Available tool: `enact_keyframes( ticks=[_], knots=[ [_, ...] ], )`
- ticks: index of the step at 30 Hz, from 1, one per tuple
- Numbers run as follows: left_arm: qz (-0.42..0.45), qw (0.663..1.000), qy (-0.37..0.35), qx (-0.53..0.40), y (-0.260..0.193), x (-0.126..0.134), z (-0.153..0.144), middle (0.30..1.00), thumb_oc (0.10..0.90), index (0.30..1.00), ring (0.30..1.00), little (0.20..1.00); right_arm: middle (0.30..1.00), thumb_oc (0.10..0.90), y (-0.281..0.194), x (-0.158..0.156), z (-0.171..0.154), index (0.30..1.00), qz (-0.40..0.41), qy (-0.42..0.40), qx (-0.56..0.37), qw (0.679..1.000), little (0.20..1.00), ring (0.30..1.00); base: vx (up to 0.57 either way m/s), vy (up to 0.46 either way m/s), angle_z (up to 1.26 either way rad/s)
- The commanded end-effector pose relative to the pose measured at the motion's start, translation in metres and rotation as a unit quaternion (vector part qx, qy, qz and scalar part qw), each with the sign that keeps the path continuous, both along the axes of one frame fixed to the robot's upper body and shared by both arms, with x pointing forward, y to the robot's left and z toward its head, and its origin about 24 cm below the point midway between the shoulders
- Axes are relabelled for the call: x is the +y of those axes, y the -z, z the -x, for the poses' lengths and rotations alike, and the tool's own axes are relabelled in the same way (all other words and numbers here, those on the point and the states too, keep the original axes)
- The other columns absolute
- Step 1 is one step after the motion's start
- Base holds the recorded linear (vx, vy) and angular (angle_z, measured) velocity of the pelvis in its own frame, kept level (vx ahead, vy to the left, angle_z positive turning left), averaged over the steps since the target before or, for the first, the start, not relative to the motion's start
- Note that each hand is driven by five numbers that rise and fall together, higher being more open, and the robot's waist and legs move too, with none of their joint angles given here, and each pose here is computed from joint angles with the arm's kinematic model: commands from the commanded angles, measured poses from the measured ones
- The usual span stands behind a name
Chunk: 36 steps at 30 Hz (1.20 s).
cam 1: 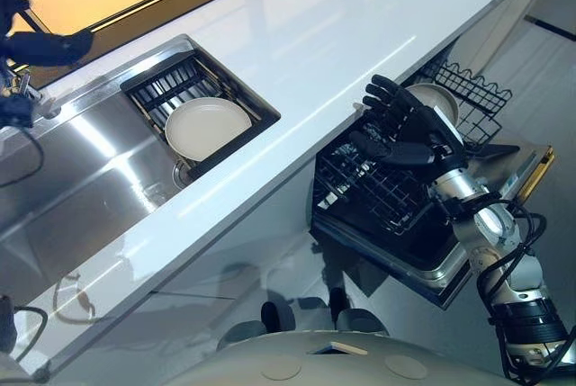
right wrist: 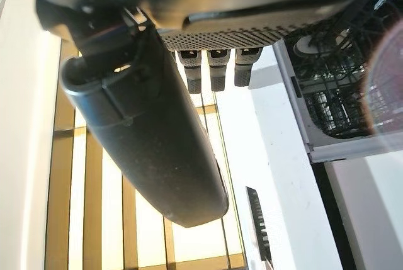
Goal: Pick up plates and place into dishwasher.
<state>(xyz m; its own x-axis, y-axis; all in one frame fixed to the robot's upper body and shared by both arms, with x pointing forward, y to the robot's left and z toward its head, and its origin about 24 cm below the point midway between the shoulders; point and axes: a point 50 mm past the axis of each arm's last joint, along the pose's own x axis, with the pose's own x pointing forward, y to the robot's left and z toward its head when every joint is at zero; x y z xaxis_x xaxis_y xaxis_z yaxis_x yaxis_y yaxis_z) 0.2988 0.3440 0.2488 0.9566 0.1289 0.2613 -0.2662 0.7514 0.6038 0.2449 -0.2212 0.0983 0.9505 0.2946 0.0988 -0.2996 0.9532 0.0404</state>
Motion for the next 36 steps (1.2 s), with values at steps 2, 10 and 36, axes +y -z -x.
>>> enact_keyframes(
  ticks=[2,10,36],
  knots=[
    [-0.017,0.999,0.012,-0.047,-0.043,-0.008,-0.008,0.9,0.8,0.9,0.9,0.9,0.9,0.8,-0.034,0.014,-0.007,0.9,-0.012,-0.033,-0.083,0.996,0.9,0.9,0.07,-0.003,-0.07],
    [0.002,0.999,0.032,0.042,-0.011,-0.023,-0.032,0.9,0.8,0.9,0.9,0.9,0.9,0.8,-0.03,0.021,-0.004,0.9,-0.015,-0.045,-0.079,0.996,0.9,0.9,0.04,0.015,-0.14],
    [-0.119,0.952,-0.2,0.2,0.038,0.035,-0.032,0.9,0.8,0.9,0.9,0.9,0.9,0.8,-0.043,0.014,-0.003,0.9,0.013,-0.04,-0.105,0.994,0.9,0.9,0.02,0.023,-0.06]
  ],
)
